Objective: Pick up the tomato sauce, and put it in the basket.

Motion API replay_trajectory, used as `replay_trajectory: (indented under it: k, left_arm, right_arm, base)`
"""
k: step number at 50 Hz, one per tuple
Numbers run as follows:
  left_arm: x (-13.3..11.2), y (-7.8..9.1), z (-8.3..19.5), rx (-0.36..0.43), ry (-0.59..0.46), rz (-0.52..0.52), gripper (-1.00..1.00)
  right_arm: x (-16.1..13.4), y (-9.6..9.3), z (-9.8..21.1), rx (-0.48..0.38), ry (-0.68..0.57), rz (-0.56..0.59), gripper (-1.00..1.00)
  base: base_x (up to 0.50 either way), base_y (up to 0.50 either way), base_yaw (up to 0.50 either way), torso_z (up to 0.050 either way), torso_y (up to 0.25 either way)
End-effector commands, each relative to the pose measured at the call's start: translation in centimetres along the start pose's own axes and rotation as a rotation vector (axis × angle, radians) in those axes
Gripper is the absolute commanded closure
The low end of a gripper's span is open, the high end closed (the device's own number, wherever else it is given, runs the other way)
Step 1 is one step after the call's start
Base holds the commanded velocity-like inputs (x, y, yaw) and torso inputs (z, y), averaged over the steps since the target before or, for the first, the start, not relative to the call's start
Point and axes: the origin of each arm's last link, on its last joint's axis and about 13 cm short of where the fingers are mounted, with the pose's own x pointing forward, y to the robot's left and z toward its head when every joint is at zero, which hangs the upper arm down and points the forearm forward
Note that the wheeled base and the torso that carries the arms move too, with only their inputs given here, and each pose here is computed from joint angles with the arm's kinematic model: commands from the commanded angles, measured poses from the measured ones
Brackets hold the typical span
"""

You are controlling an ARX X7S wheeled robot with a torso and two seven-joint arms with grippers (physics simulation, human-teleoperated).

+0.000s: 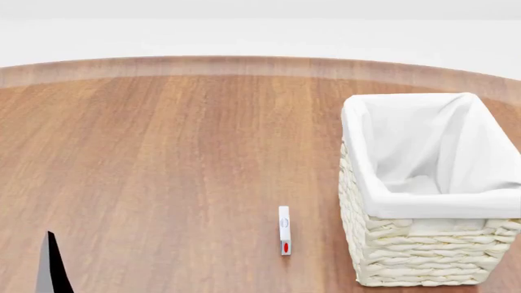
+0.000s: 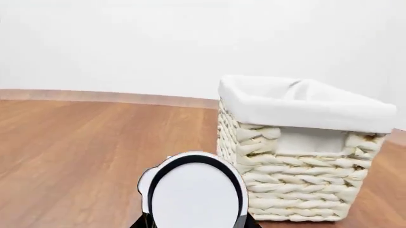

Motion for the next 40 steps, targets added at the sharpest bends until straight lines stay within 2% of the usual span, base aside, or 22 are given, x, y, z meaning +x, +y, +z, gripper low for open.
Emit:
replay_trajectory:
  k: [1, 9, 30, 40]
  left_arm:
    - [-0.2, 0.0, -0.1, -0.004, 0.005, -0.001, -1.00]
    - [-0.1, -0.2, -0.1, -0.002, 0.006, -0.007, -1.00]
    - [-0.3, -0.2, -0.1, 0.004, 0.012, -0.009, -1.00]
    - [-0.4, -0.2, 0.1, 0.010, 0.008, -0.012, -1.00]
  right_arm:
    - [2.8, -0.2, 4.3, -0.052, -0.223, -0.017, 1.00]
    - [4.3, 0.5, 6.4, -0.070, -0.330, 0.028, 1.00]
    - [8.1, -0.3, 9.0, -0.141, -0.452, 0.004, 1.00]
    - [12.2, -1.1, 9.0, -0.145, -0.409, 0.016, 1.00]
  base:
    - [0.00, 0.00, 0.00, 0.000, 0.000]
    - [0.00, 0.00, 0.00, 0.000, 0.000]
    - [0.00, 0.00, 0.00, 0.000, 0.000]
    - [0.00, 0.00, 0.00, 0.000, 0.000]
